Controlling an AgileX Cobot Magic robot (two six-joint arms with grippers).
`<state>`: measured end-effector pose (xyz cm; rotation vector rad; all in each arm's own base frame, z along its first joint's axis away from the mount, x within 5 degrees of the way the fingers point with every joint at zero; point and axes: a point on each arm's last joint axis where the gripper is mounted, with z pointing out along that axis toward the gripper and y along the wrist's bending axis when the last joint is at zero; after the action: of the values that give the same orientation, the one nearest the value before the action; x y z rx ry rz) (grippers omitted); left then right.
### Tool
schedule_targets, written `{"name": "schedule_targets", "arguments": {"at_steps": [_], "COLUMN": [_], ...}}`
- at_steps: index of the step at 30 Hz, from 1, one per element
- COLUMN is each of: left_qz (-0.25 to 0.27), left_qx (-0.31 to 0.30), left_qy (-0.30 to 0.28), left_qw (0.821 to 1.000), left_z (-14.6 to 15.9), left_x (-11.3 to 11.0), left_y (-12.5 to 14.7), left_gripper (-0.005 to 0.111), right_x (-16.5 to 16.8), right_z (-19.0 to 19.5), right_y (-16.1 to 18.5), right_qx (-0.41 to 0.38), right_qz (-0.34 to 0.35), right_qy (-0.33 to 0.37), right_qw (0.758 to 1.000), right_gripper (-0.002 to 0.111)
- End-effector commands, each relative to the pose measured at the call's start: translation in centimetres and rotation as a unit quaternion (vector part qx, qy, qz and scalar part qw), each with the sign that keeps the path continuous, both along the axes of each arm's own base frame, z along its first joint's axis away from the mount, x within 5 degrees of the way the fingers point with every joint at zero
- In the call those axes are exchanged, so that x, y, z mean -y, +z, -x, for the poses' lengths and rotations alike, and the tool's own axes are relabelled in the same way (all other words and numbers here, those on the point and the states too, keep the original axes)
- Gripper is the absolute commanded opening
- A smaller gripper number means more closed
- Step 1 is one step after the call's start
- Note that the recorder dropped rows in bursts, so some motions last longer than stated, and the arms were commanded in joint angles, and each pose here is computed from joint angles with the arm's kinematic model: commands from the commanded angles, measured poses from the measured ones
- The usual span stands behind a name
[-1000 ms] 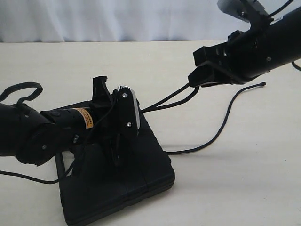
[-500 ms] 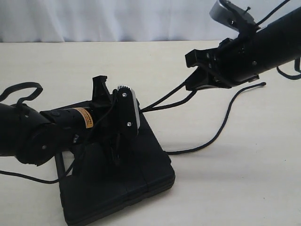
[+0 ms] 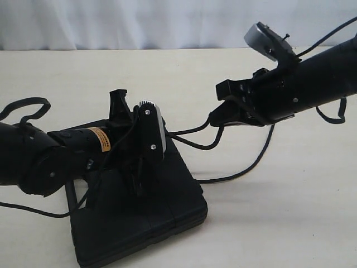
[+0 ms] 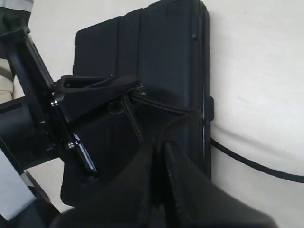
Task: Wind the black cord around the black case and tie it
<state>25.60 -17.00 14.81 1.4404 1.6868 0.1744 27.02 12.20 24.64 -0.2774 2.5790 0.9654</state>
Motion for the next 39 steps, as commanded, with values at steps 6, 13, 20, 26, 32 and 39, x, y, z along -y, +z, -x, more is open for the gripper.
{"name": "schedule_targets", "arguments": {"at_steps": [6,13,20,26,32,39], "left_qz": [0.016,0.025,0.026,0.025,0.025,0.025], "left_qx": [0.019,0.013,0.015,0.014,0.014,0.014], "left_qy": [0.001,0.008,0.008,0.008,0.008,0.008], "left_qw": [1.000,1.000,1.000,1.000,1.000,1.000], "left_z": [-0.1,-0.1,-0.1,-0.1,-0.1,-0.1], "left_x": [0.3,0.3,0.3,0.3,0.3,0.3], "left_y": [0.5,0.5,0.5,0.5,0.5,0.5], "left_gripper": [0.000,0.000,0.000,0.000,0.000,0.000], "right_x": [-1.3,-3.1,-2.2,-0.8,0.1,1.3], "right_z": [0.6,1.1,1.1,0.3,0.0,-0.7], "right_y": [-0.2,-0.4,-1.0,0.7,4.2,7.0], "right_qx": [0.009,0.037,0.020,0.037,0.082,0.136], "right_qz": [-0.013,0.008,0.064,0.153,0.193,0.241], "right_qy": [0.016,0.034,0.022,-0.005,-0.026,-0.065], "right_qw": [1.000,0.999,0.998,0.987,0.977,0.959], "right_gripper": [0.005,0.022,0.051,0.056,0.056,0.056]}}
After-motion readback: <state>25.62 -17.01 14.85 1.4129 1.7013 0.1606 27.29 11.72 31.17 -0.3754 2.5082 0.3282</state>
